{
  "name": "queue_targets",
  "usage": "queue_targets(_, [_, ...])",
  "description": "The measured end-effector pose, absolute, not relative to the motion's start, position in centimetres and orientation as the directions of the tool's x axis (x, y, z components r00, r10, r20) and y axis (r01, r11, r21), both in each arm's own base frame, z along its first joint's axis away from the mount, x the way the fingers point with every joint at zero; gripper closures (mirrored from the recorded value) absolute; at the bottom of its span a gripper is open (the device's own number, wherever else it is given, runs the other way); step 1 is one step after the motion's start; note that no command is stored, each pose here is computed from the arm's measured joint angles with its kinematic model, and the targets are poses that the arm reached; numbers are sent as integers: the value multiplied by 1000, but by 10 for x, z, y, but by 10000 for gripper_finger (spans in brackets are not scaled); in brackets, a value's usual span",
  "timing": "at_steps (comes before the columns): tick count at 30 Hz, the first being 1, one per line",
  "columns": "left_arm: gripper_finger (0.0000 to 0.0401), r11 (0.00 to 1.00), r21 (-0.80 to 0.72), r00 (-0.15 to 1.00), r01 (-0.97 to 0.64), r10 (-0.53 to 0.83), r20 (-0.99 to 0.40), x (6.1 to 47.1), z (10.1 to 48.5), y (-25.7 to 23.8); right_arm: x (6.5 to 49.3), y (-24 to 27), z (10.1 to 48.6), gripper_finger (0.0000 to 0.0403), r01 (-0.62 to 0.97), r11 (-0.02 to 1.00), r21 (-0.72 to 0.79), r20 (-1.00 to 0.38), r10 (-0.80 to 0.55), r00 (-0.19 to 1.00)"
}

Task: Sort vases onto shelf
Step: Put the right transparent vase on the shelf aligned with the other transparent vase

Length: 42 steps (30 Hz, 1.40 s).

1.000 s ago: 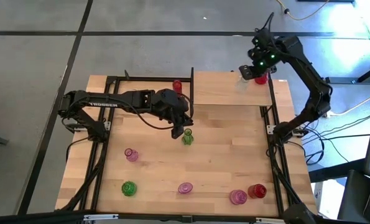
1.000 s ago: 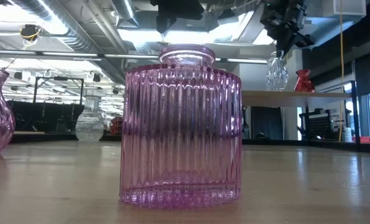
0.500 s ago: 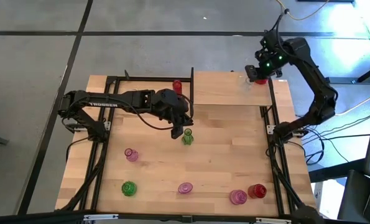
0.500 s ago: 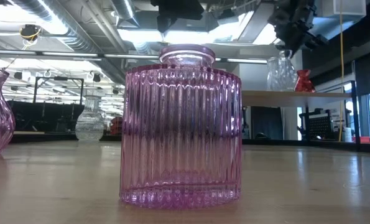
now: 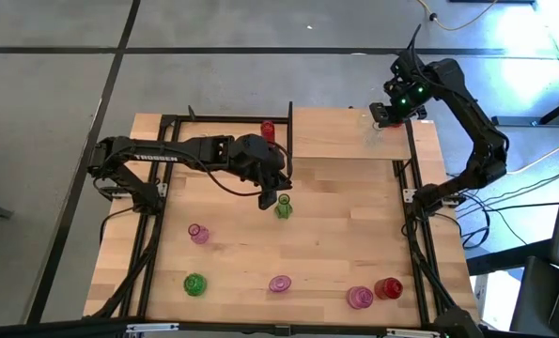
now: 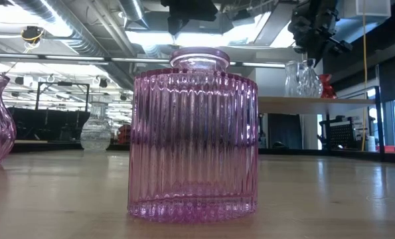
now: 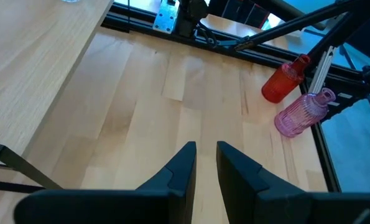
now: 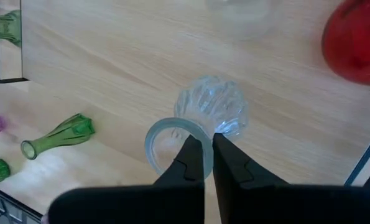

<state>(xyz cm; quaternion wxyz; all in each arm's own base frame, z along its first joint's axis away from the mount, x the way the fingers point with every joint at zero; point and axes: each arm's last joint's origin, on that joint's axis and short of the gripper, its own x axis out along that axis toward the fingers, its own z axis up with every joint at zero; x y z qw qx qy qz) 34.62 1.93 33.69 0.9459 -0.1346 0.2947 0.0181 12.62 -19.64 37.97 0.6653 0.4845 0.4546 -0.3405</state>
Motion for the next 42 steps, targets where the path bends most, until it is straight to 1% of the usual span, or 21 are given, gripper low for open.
queue_targets(4, [344,963,-245,826,-111,-48,-562,346,337,19,126,-197,380,396,894,302,331,-936,-16,352])
queue_targets(10, [344,964,-245,825,-106,-52,-562,346,337,17,126,-197,380,376,894,314,319,-939,-24,344])
queue_targets(20, [344,965,-244,825,-97,-60,-563,347,337,13,126,-197,380,319,890,327,318,-938,-26,345])
queue_targets(24, [344,965,-245,824,-98,-59,-563,346,337,13,125,-195,382,305,888,332,317,-935,-44,351])
queue_targets(30, [344,965,-244,825,-99,-57,-563,347,337,13,118,-185,393,302,886,349,304,-925,-115,363])
queue_targets(36, [344,965,-243,825,-100,-57,-563,347,337,13,109,-168,405,302,872,341,352,-897,-145,418])
queue_targets(40, [344,965,-239,825,-103,-52,-563,347,337,13,97,-148,418,301,867,341,362,-871,-208,445])
queue_targets(42, [344,966,-238,825,-105,-49,-563,347,337,13,92,-136,424,304,873,324,364,-857,-252,451])
